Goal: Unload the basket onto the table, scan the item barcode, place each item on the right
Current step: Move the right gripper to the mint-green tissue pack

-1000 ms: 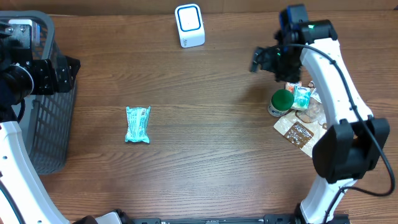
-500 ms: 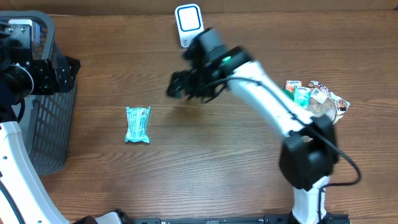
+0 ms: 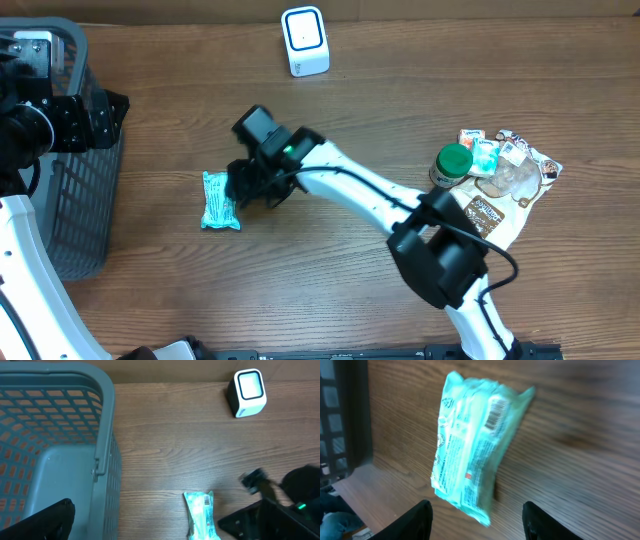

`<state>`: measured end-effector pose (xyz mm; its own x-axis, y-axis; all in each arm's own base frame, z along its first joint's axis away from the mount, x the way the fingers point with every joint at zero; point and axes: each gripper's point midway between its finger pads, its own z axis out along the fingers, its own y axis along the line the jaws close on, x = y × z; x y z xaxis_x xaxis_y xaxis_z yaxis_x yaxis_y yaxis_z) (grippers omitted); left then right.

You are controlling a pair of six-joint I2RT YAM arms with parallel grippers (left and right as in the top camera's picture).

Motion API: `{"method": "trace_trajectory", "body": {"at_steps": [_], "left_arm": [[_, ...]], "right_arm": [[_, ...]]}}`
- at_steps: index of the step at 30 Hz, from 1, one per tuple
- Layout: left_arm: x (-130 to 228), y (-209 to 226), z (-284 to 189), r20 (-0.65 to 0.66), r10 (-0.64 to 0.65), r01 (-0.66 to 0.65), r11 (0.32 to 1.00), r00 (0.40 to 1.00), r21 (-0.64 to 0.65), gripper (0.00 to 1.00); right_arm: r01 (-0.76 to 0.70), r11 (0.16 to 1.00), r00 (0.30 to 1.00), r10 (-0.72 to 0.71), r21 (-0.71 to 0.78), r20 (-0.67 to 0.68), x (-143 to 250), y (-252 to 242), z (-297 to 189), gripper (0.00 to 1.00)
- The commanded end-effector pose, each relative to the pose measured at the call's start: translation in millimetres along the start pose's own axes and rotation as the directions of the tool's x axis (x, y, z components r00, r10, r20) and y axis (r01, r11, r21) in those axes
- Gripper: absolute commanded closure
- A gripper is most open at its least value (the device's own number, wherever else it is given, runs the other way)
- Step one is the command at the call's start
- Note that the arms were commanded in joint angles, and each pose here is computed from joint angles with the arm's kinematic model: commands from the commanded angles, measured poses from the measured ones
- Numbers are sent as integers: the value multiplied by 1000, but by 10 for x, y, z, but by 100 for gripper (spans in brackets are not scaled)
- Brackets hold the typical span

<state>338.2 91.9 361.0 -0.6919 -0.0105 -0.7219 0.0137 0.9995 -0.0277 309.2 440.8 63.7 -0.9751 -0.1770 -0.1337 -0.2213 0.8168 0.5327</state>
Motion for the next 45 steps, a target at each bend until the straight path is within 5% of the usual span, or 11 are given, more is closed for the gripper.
{"method": "trace_trajectory", "body": {"at_steps": [1,11,21,26,34,40,45], "left_arm": [[-4,-37,16,1,23,-23,1000,1000,15,0],[-4,-38,16,1,23,-23,1000,1000,16,0],[-4,-37,16,1,23,-23,1000,1000,15,0],[-4,-37,16,1,23,-23,1000,1000,15,0],[-4,-37,16,1,23,-23,1000,1000,15,0],[-4,-37,16,1,23,-23,1000,1000,15,1],[-3,-37,16,0,23,-23,1000,1000,15,0]], "right_arm": [[-57,998,998,58,36,-18,124,-48,294,44],[-55,997,997,59,60,-55,284,-62,454,51],[-49,993,993,61,111,-102,450,-257,510,79],[54,987,986,-29,154,-161,411,-454,275,81],[405,906,883,-352,126,-312,223,-886,-475,75],[620,779,750,-554,92,-362,57,-1291,-682,51],[627,750,769,-553,211,-319,-231,-1462,-751,43]]}}
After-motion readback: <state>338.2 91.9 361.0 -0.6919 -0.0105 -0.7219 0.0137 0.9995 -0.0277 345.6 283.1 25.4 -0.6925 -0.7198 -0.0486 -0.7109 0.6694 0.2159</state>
